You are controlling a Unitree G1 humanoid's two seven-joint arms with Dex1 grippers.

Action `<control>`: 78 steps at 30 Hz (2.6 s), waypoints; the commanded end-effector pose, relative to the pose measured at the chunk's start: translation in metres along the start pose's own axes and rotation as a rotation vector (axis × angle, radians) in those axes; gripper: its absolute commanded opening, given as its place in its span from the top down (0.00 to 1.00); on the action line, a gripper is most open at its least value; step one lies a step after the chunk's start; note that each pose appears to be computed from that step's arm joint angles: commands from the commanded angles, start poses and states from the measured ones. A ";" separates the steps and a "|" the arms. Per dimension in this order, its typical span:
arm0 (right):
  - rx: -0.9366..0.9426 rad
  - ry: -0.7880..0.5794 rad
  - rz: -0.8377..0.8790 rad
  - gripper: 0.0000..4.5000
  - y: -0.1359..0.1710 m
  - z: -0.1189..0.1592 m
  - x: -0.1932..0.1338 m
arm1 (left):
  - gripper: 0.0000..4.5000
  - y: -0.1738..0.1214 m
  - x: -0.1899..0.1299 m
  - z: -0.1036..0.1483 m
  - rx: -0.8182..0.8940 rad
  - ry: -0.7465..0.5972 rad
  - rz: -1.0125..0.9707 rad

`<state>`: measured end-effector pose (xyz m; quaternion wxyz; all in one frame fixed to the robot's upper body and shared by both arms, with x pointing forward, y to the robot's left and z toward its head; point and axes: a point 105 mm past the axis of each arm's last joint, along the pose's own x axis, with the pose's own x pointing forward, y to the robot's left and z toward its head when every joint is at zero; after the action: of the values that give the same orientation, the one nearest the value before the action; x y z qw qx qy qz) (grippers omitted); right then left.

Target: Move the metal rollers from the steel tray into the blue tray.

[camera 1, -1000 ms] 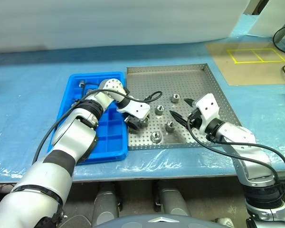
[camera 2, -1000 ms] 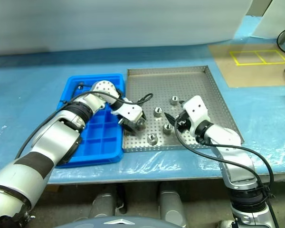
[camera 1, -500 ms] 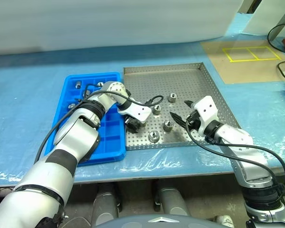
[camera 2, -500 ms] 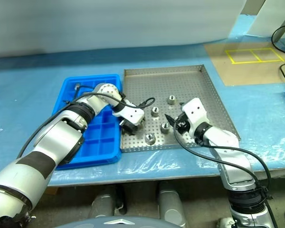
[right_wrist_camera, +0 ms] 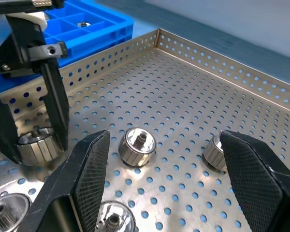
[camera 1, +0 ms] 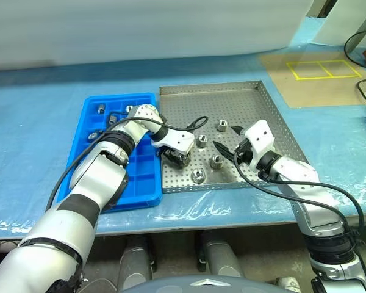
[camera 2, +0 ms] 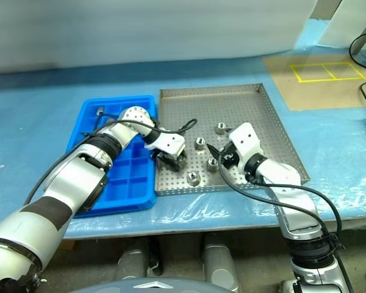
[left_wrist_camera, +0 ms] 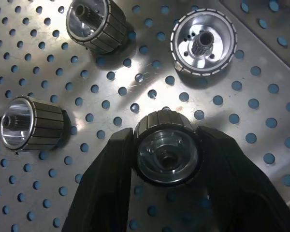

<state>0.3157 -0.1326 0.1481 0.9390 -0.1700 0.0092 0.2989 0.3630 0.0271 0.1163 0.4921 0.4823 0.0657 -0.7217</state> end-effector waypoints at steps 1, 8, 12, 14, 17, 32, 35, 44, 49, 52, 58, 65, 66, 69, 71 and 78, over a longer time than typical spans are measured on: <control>-0.023 -0.051 0.016 0.18 0.000 0.013 0.002 | 0.62 0.018 -0.015 0.016 0.040 -0.063 0.099; -0.011 -0.073 0.145 0.18 0.008 0.020 0.009 | 0.62 0.010 -0.052 0.027 0.043 -0.184 0.239; -0.032 -0.084 0.258 0.18 0.014 0.025 0.023 | 0.62 -0.012 -0.081 -0.005 -0.090 -0.115 0.398; -0.040 -0.111 0.306 0.18 0.017 0.032 0.032 | 0.62 -0.012 -0.102 -0.006 -0.190 -0.170 0.531; -0.033 -0.183 0.364 0.18 0.024 0.049 0.050 | 0.62 -0.024 -0.129 -0.006 -0.342 -0.261 0.674; -0.065 -0.278 0.865 0.18 0.097 0.079 0.077 | 0.62 -0.105 -0.161 -0.008 -0.743 -0.319 1.019; -0.076 -0.264 0.914 0.18 0.104 0.075 0.075 | 0.62 -0.119 -0.152 -0.009 -0.802 -0.313 1.018; -0.103 -0.263 0.910 0.18 0.105 0.075 0.079 | 0.62 -0.114 -0.136 -0.035 -0.889 -0.292 1.099; -0.105 -0.246 0.882 0.18 0.102 0.070 0.078 | 0.62 -0.102 -0.123 -0.046 -0.885 -0.271 1.102; -0.099 -0.236 0.863 0.18 0.100 0.067 0.076 | 0.62 -0.092 -0.118 -0.049 -0.869 -0.264 1.104; -0.105 -0.221 0.828 0.18 0.095 0.063 0.075 | 0.62 -0.089 -0.111 -0.062 -0.868 -0.227 1.089; -0.109 -0.210 0.795 0.18 0.090 0.059 0.074 | 0.62 -0.079 -0.108 -0.074 -0.860 -0.203 1.090; -0.112 -0.209 0.791 0.18 0.090 0.059 0.074 | 0.62 -0.078 -0.106 -0.073 -0.857 -0.215 1.082; -0.115 -0.209 0.782 0.18 0.089 0.059 0.074 | 0.62 -0.074 -0.106 -0.071 -0.861 -0.232 1.082; -0.116 -0.208 0.777 0.18 0.088 0.059 0.074 | 0.62 -0.073 -0.105 -0.071 -0.869 -0.239 1.074; -0.120 -0.202 0.750 0.18 0.085 0.056 0.073 | 0.09 -0.070 -0.103 -0.081 -0.876 -0.180 1.082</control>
<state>0.3255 -0.0078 0.1521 0.7482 -0.1725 -0.0094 0.6406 0.3628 0.1794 0.1143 0.9371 0.1259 0.0800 -0.3157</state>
